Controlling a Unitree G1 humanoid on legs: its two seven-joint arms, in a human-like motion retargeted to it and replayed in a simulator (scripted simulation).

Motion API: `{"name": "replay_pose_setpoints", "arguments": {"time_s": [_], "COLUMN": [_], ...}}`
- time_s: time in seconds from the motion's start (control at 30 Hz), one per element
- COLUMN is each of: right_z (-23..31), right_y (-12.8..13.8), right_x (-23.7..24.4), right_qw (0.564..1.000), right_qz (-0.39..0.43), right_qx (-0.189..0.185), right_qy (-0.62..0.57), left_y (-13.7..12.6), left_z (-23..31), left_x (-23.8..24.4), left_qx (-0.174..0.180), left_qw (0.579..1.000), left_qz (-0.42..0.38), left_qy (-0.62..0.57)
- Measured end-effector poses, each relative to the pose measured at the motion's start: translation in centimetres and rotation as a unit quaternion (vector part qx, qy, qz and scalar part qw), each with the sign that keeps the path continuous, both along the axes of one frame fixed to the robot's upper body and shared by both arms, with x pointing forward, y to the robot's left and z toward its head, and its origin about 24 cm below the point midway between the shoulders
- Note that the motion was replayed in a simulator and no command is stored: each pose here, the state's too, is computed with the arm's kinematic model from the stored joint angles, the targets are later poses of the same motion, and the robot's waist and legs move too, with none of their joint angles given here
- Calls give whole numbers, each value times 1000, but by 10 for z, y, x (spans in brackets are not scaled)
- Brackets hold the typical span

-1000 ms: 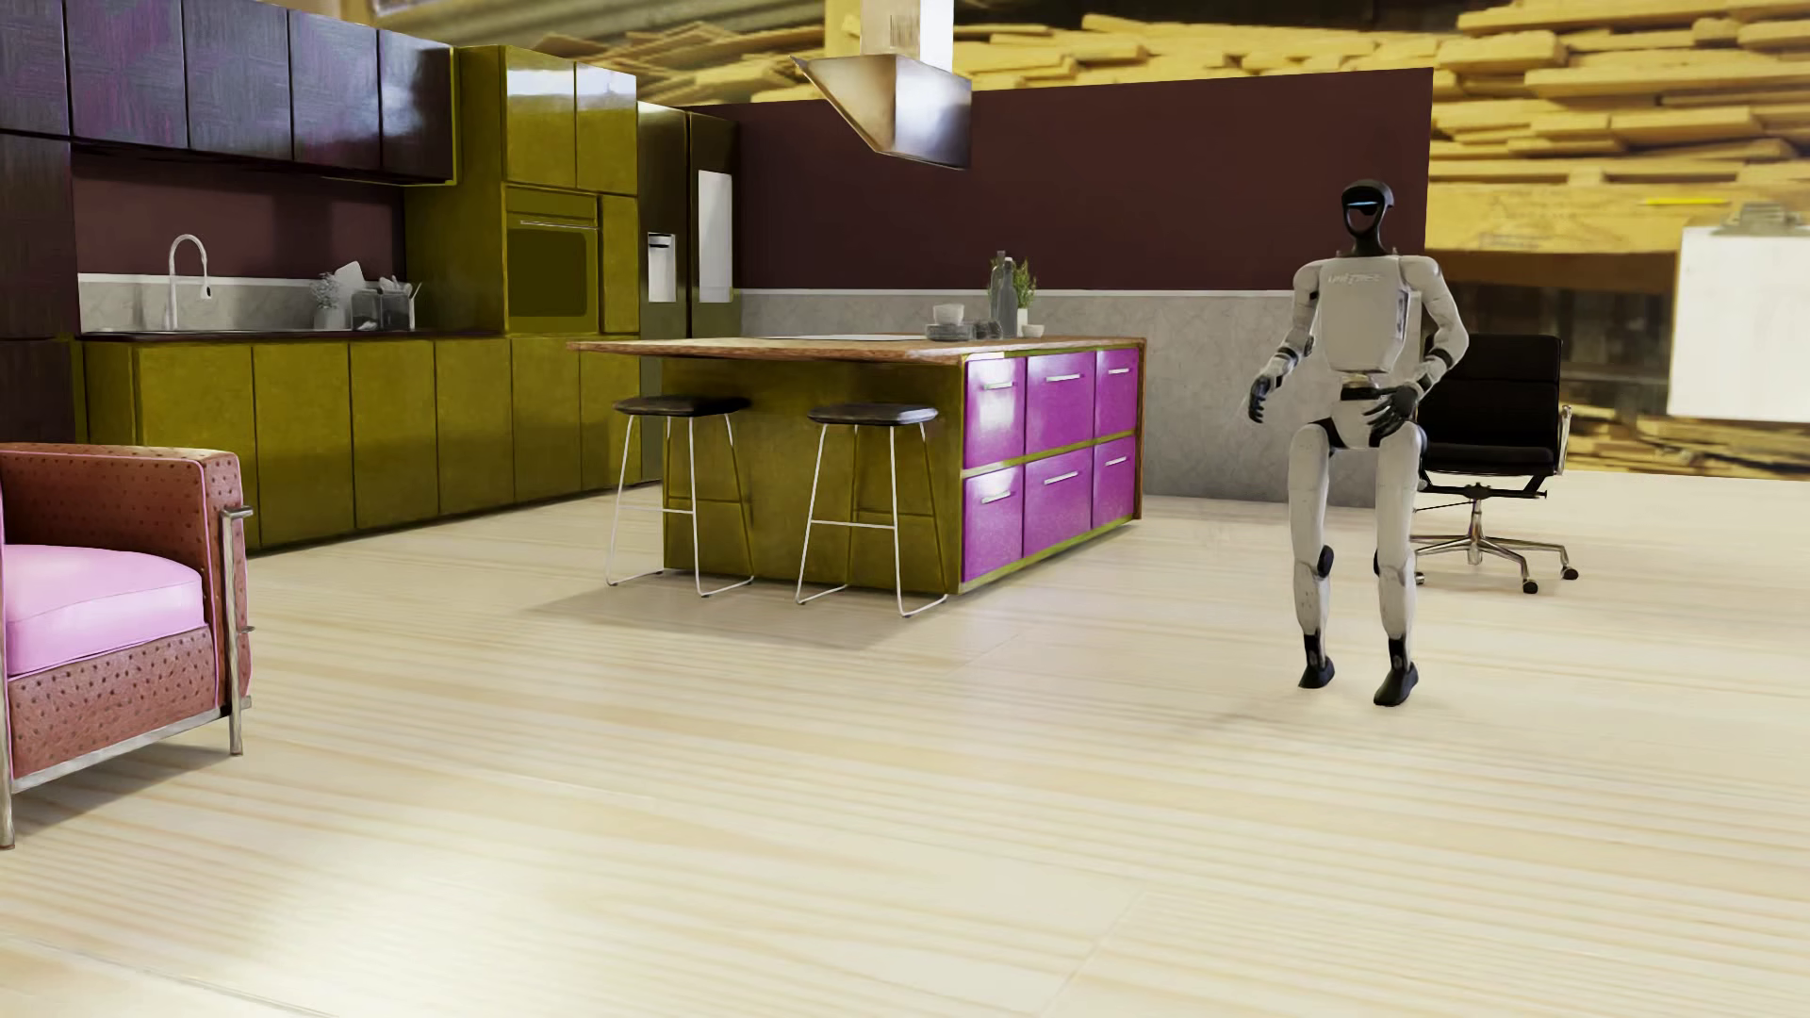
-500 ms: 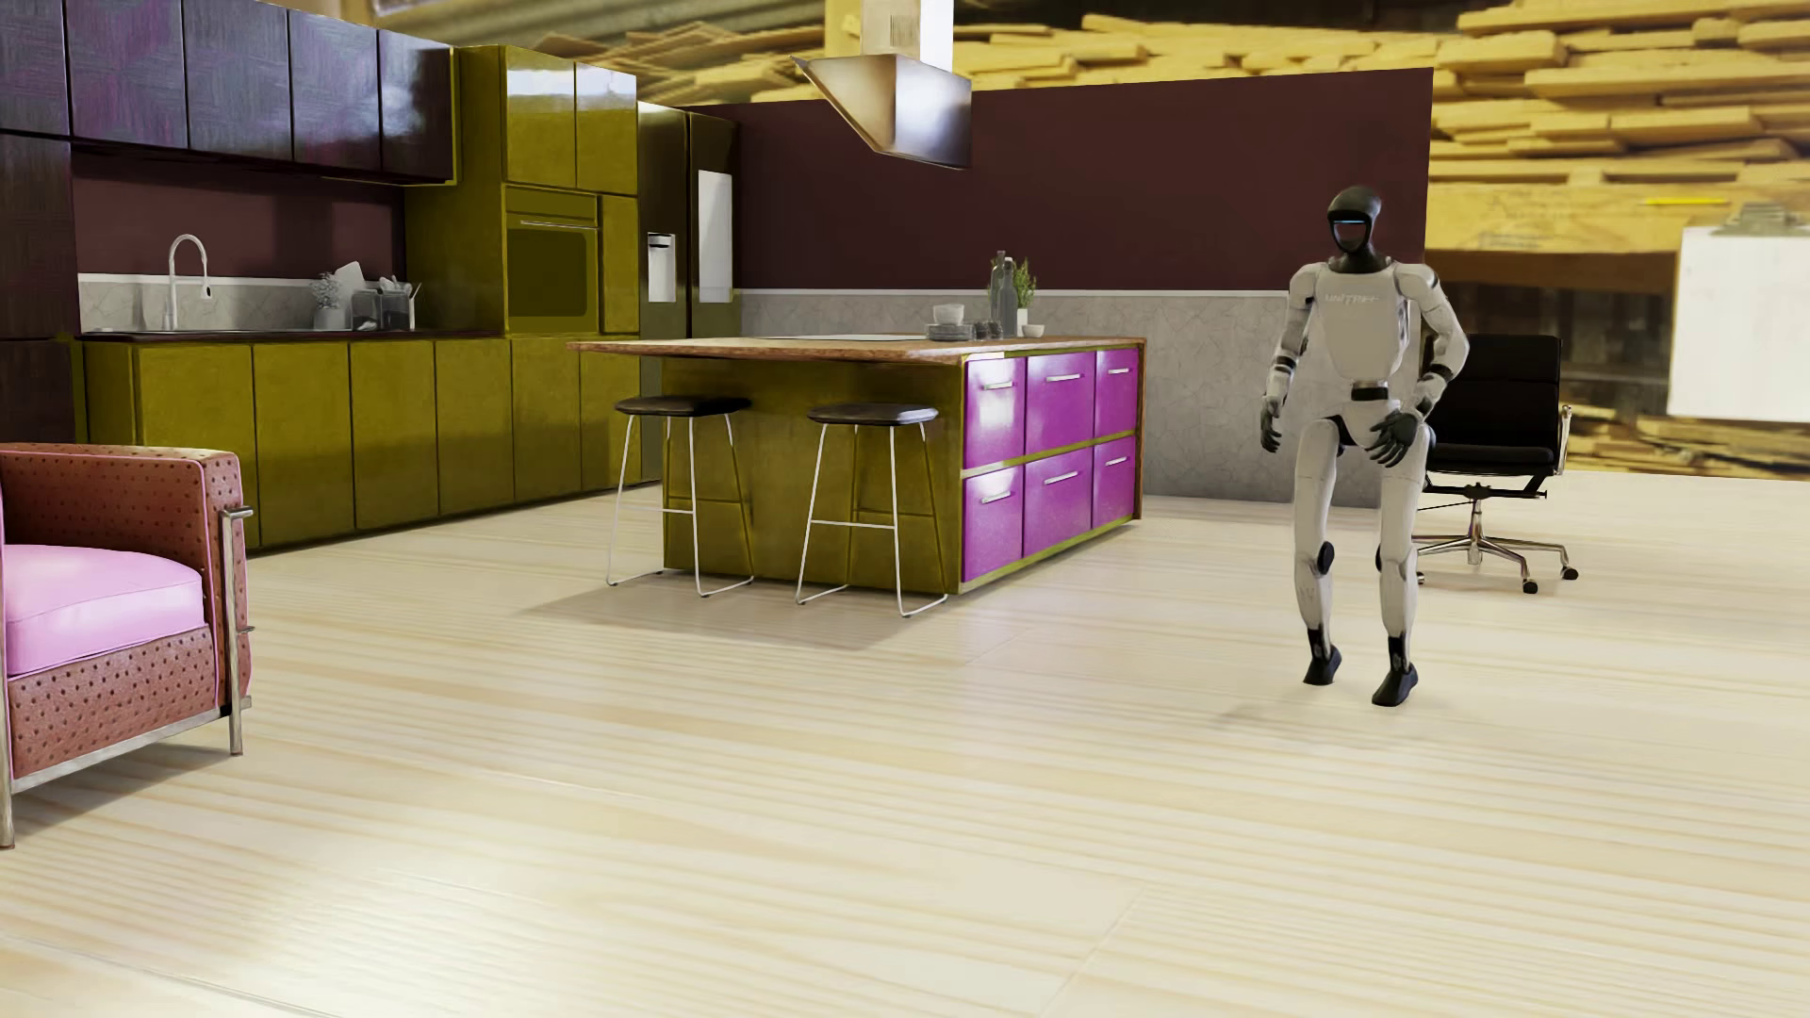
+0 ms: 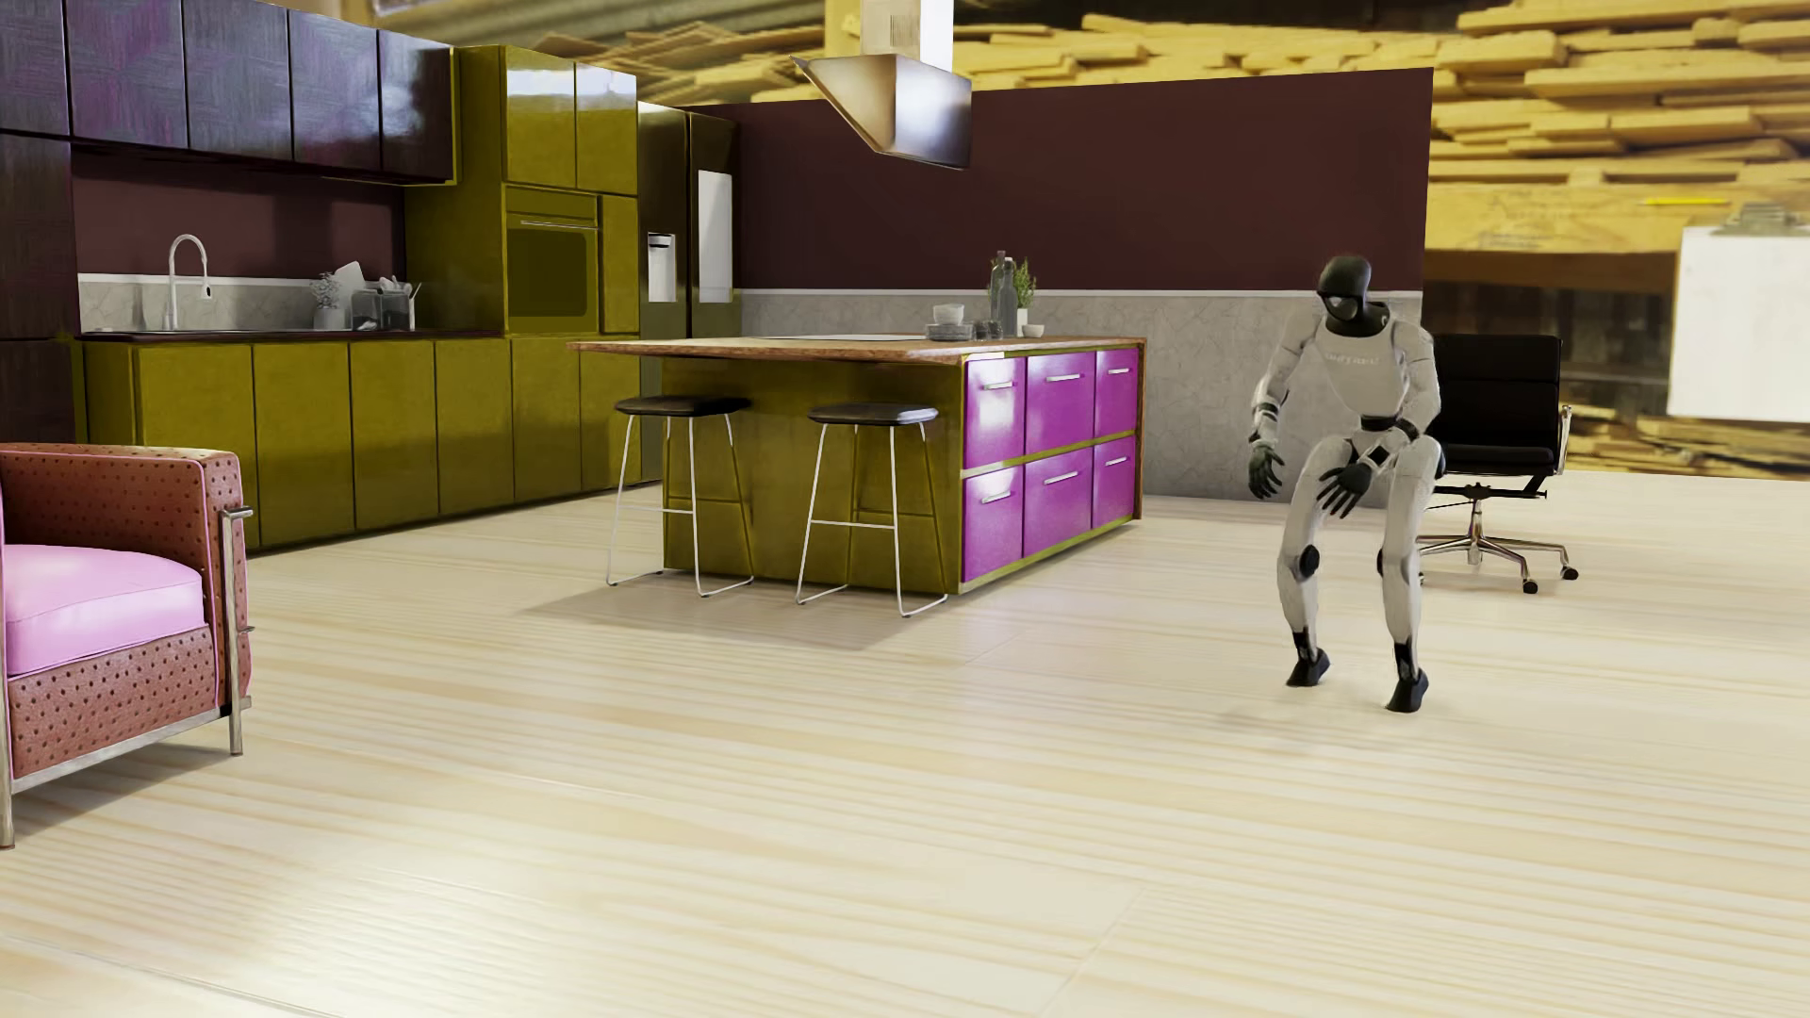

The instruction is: Reach

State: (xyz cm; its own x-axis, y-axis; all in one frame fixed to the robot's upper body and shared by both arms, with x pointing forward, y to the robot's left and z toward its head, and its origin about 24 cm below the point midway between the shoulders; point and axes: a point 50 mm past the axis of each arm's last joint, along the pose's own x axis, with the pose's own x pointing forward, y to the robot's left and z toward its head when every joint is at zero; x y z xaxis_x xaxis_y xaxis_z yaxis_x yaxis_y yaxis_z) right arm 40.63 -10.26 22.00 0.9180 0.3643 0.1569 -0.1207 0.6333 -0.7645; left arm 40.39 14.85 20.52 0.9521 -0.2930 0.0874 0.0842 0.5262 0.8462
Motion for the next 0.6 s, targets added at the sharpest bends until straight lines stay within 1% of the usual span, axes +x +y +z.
{"name": "replay_pose_setpoints", "arguments": {"time_s": [0.07, 0.1, 0.13, 0.17, 0.2, 0.23, 0.27, 0.3, 0.33, 0.37, 0.4, 0.43, 0.5, 0.53, 0.57, 0.6], "right_z": [33, 54, 67, 84, 90, 111, 91, 75, 68, 56, 51, 54, 46, 41, 42, 47], "right_y": [3, 6, 2, 0, 3, 6, -3, -12, -19, -24, -31, -37, -44, -44, -45, -46], "right_x": [7, 9, 11, 11, 12, 10, 16, 20, 21, 22, 23, 23, 23, 24, 24, 23], "right_qw": [999, 998, 995, 993, 990, 988, 986, 985, 986, 983, 982, 984, 979, 978, 978, 979], "right_qz": [-12, -19, -34, -44, -51, -57, -75, -89, -95, -103, -113, -118, -127, -129, -129, -128], "right_qx": [-29, -43, -72, -74, -101, -100, -128, -140, -130, -149, -148, -127, -157, -163, -165, -156], "right_qy": [-31, -52, -64, -81, -86, -106, -79, -57, -46, -32, -23, -24, -16, -10, -11, -17], "left_y": [-3, -3, -10, -13, -12, -9, -11, -8, -4, -2, -2, -3, -5, -4, -5, -5], "left_z": [34, 56, 74, 87, 101, 111, 119, 105, 95, 90, 82, 83, 77, 75, 78, 77], "left_x": [9, 12, 15, 15, 15, 15, 15, 17, 19, 19, 20, 19, 19, 19, 18, 18], "left_qx": [29, 51, 74, 98, 104, 125, 134, 142, 147, 149, 159, 160, 165, 175, 170, 167], "left_qw": [999, 997, 995, 991, 989, 985, 983, 983, 984, 984, 983, 983, 983, 981, 982, 982], "left_qz": [12, 23, 27, 30, 42, 52, 56, 59, 63, 64, 62, 58, 52, 51, 49, 50], "left_qy": [-32, -53, -68, -82, -95, -104, -112, -95, -81, -77, -68, -70, -66, -64, -68, -66]}}
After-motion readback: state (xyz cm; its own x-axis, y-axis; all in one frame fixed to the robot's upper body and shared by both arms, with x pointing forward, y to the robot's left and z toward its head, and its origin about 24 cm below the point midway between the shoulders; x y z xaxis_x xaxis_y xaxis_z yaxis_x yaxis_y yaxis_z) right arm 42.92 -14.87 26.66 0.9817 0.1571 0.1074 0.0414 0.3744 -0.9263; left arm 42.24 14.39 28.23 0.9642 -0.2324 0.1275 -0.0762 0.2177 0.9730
